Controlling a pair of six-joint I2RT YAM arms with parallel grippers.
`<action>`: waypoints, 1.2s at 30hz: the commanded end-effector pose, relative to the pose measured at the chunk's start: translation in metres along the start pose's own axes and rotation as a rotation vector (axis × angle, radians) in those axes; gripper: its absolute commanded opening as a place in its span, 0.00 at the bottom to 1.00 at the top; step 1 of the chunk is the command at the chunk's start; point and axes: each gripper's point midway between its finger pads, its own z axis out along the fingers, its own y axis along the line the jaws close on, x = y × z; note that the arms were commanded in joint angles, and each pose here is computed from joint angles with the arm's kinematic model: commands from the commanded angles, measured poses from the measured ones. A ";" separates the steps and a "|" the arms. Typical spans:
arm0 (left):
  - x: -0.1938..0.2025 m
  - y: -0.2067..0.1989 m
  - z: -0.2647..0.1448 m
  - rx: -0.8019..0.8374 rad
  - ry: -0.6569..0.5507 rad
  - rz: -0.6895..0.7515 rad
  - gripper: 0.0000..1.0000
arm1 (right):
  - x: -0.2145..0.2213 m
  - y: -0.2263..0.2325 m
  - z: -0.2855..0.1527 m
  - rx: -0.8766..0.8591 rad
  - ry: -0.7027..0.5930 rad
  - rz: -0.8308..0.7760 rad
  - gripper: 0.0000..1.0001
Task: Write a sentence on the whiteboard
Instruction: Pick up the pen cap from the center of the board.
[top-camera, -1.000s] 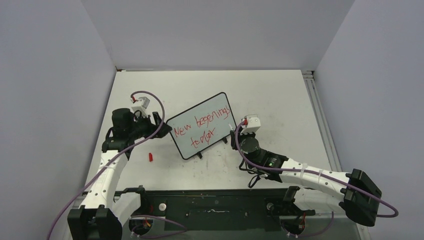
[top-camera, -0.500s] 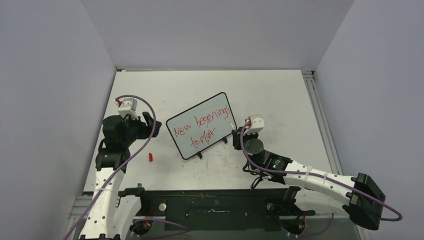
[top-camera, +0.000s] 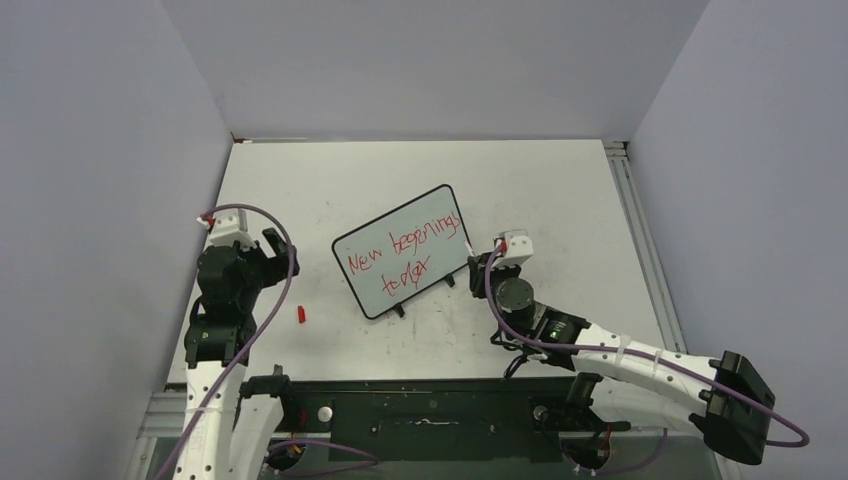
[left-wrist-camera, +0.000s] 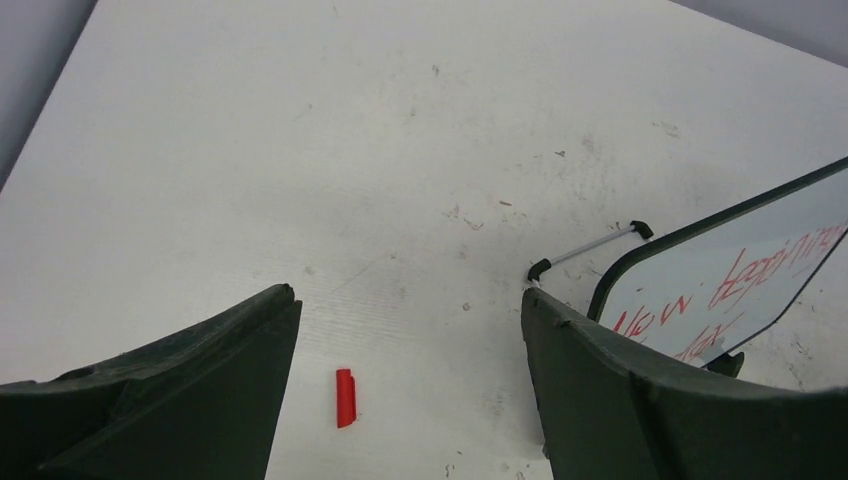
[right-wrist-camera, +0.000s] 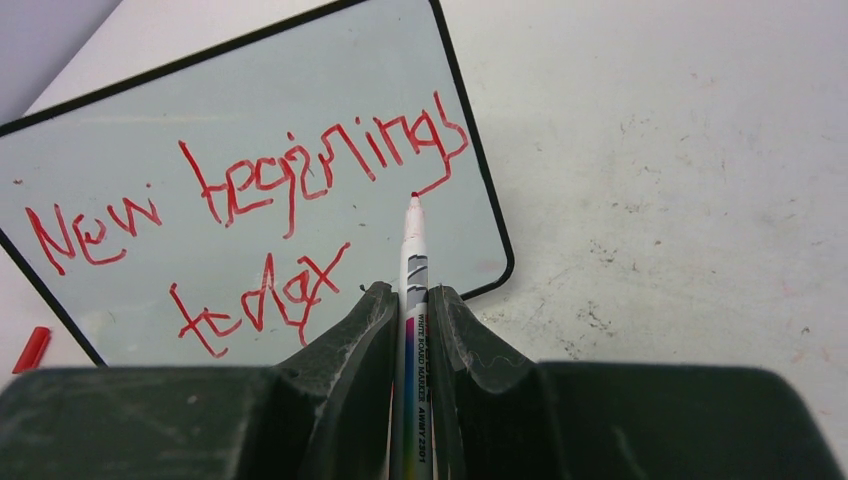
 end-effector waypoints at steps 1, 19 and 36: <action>0.000 0.022 -0.014 -0.150 0.013 -0.086 0.80 | -0.028 -0.012 -0.006 0.037 -0.081 0.013 0.05; 0.073 0.029 -0.001 -0.284 0.278 -0.441 0.79 | -0.048 -0.045 -0.029 0.084 -0.164 0.048 0.09; 0.157 0.054 0.018 -0.426 0.400 -0.566 0.62 | -0.052 -0.055 -0.032 0.090 -0.177 0.068 0.10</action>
